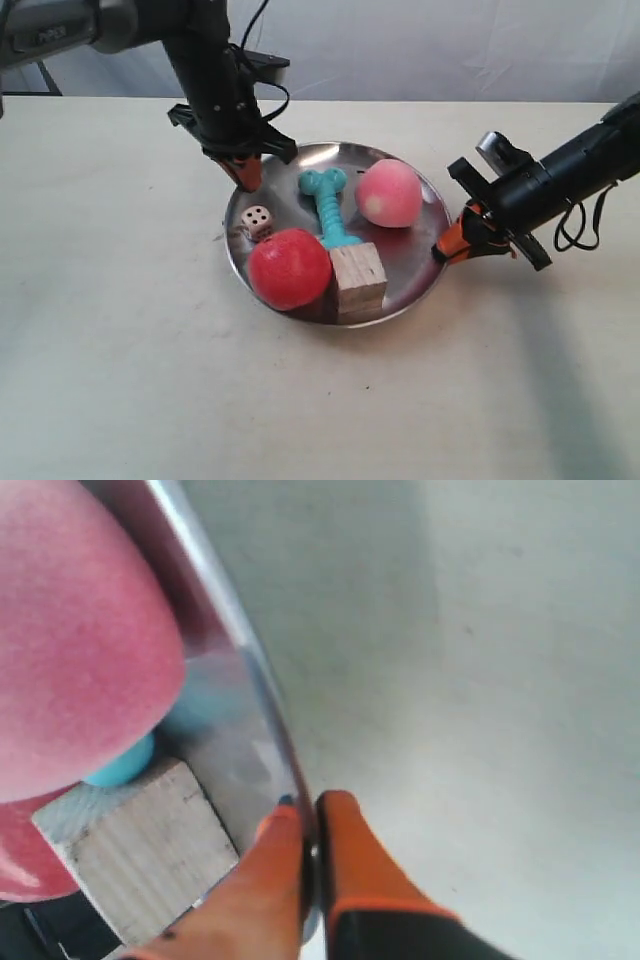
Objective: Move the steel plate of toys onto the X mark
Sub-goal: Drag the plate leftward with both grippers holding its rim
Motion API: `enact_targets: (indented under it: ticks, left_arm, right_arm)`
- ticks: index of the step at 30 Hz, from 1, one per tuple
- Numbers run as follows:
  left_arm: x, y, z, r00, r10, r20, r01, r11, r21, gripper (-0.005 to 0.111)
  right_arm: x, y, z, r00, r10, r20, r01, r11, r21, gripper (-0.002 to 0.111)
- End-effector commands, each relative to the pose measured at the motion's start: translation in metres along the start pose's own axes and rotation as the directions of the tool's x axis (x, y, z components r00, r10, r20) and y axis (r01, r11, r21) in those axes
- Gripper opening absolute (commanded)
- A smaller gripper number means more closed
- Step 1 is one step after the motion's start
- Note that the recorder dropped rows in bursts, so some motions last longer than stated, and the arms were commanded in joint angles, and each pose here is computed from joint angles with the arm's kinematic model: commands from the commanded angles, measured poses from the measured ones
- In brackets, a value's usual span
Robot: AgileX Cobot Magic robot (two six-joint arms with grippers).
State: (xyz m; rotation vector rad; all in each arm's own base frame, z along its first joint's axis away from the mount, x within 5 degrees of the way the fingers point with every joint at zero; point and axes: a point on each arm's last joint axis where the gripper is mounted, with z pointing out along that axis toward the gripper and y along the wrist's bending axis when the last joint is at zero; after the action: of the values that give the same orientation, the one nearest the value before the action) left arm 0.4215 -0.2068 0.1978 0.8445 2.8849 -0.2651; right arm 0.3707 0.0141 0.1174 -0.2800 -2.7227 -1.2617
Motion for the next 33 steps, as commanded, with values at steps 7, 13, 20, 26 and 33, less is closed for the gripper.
enact_targets:
  ticks: [7, 13, 20, 26, 33]
  left_arm:
    - [0.025, 0.06, 0.003, 0.989, -0.137, -0.062, 0.135, 0.99, -0.031, 0.0]
    - [0.03, 0.081, 0.007, 0.98, -0.184, -0.071, 0.182, 0.983, -0.035, 0.0]
    - [0.035, 0.09, 0.038, 0.97, -0.203, -0.138, 0.201, 0.979, -0.028, 0.0]
    - [0.037, 0.093, 0.052, 0.963, -0.209, -0.17, 0.207, 0.978, -0.031, 0.0]
    - [0.04, 0.101, 0.051, 0.95, -0.256, -0.177, 0.237, 0.964, -0.124, 0.006]
  right_arm:
    - [-0.048, 0.076, 0.042, 0.999, -0.048, 0.007, 0.049, 0.998, -0.035, -0.001]
    - [-0.07, 0.091, 0.079, 0.999, -0.036, -0.019, 0.035, 0.999, -0.02, -0.001]
    - [-0.08, 0.086, 0.097, 0.998, -0.053, -0.041, 0.058, 0.99, 0.128, -0.001]
    - [-0.08, 0.082, 0.097, 0.997, -0.065, -0.046, 0.072, 0.982, 0.173, -0.001]
    - [-0.081, 0.073, 0.102, 0.997, -0.058, -0.06, 0.069, 0.977, 0.199, 0.006]
